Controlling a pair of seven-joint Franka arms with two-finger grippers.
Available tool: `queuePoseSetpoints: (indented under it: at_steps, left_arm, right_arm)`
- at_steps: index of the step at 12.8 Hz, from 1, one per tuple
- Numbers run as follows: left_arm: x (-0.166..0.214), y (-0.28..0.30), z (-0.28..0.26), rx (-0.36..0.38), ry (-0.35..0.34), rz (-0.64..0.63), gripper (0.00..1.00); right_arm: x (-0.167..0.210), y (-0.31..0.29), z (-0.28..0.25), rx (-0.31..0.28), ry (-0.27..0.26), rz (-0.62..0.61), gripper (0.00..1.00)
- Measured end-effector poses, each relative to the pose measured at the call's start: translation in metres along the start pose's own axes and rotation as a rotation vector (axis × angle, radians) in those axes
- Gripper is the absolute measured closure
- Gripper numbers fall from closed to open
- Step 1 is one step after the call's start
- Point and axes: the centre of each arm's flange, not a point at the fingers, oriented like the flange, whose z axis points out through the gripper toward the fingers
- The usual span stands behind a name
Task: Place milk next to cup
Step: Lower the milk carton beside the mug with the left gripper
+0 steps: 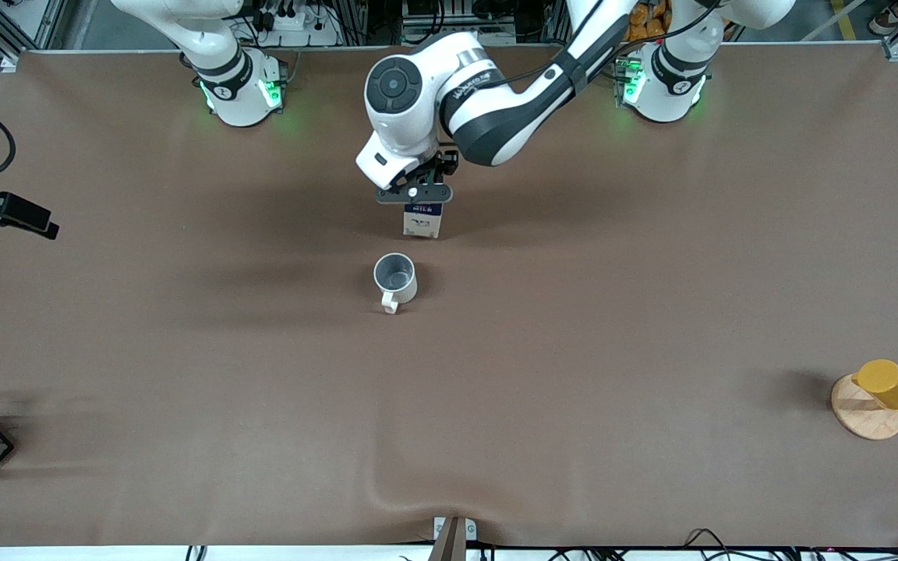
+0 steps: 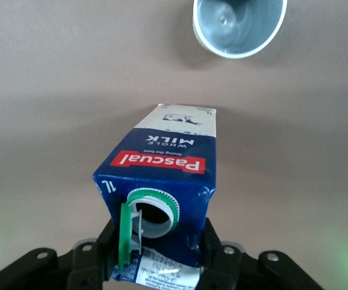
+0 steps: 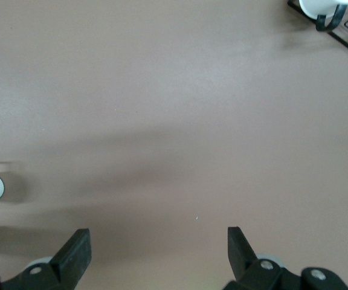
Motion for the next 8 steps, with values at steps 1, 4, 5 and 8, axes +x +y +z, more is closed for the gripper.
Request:
queuePoseSetpoints:
  at_steps: [1, 4, 5, 8]
  left_arm:
    - [0.001, 0.004, 0.002, -0.008, 0.014, 0.0, 0.45]
    - [0.005, 0.012, 0.008, -0.045, 0.035, 0.0, 0.45]
    - [0.007, 0.013, 0.008, -0.056, 0.042, -0.001, 0.45]
    - [0.008, 0.014, 0.009, -0.06, 0.043, -0.002, 0.45]
  right_arm:
    - [0.001, 0.006, 0.001, 0.003, 0.001, -0.006, 0.0]
    - [0.002, 0.023, 0.003, 0.031, 0.005, 0.008, 0.0]
    - [0.004, 0.023, 0.002, 0.032, 0.017, 0.006, 0.0]
    - [0.008, 0.017, 0.002, 0.032, 0.044, -0.003, 0.0]
